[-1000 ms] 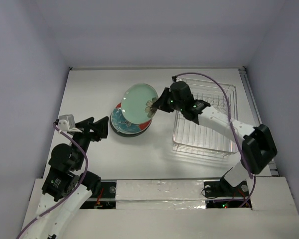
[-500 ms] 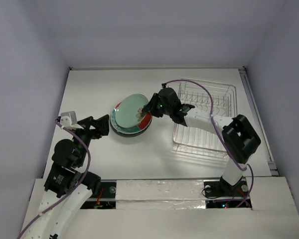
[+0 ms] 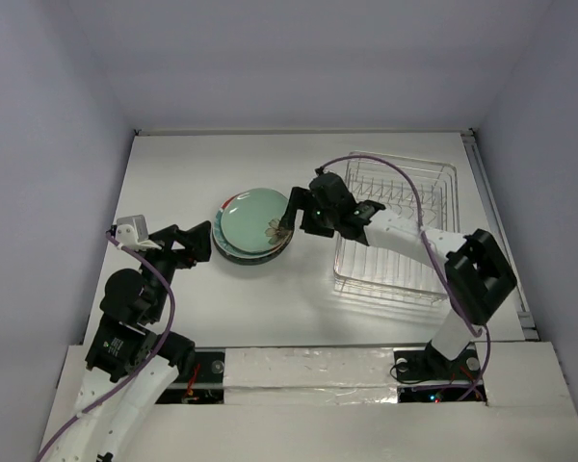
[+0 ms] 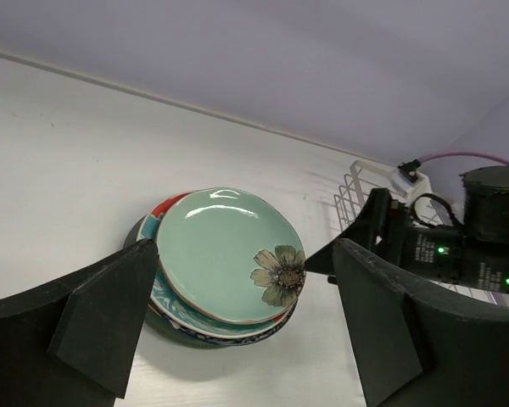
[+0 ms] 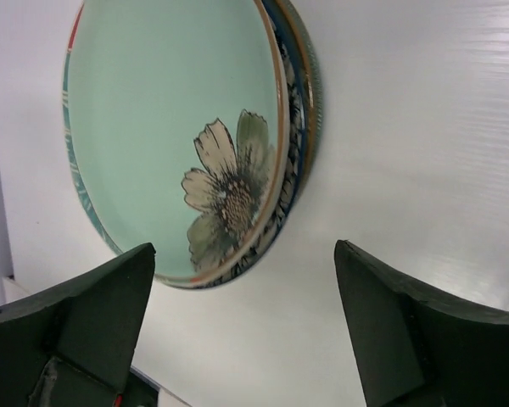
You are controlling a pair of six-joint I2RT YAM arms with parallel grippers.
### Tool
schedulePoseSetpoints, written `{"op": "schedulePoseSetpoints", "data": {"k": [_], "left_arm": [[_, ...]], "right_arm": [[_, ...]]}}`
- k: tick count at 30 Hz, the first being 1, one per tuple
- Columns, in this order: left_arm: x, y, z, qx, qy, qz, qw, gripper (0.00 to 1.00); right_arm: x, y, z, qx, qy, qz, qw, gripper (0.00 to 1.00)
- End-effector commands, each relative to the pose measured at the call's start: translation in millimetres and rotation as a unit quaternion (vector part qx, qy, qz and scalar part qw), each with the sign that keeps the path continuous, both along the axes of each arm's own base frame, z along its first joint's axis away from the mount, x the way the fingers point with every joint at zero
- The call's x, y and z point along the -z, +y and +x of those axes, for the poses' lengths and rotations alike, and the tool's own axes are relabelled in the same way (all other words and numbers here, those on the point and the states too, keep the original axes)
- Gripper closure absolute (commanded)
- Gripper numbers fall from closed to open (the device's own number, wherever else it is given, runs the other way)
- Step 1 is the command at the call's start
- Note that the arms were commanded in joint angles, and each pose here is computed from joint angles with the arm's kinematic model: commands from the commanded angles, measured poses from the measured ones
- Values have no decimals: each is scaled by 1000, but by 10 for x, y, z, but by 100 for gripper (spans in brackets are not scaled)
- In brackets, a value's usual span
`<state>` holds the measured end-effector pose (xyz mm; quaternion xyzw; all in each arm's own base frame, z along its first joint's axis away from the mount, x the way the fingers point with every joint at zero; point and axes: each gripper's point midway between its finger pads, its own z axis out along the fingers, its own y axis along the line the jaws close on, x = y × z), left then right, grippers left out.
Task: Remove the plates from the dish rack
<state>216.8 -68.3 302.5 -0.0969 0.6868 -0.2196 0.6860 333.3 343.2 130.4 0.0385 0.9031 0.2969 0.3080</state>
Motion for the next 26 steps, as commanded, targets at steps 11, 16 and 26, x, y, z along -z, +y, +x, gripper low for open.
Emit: {"op": "schedulePoseSetpoints", "data": {"k": [11, 16, 26], "left_arm": [[-162, 42, -19, -6, -28, -8, 1000, 1], [-341, 94, -130, -7, -52, -14, 998, 1], [-913, 226, -439, -7, -119, -45, 992, 1]], "right_arm": [[-1459, -1079, -307, 91, -198, -38, 975, 100], [-2459, -1731, -859, 134, -320, 72, 935, 100], [-2873, -2465, -1293, 200, -386, 93, 896, 19]]}}
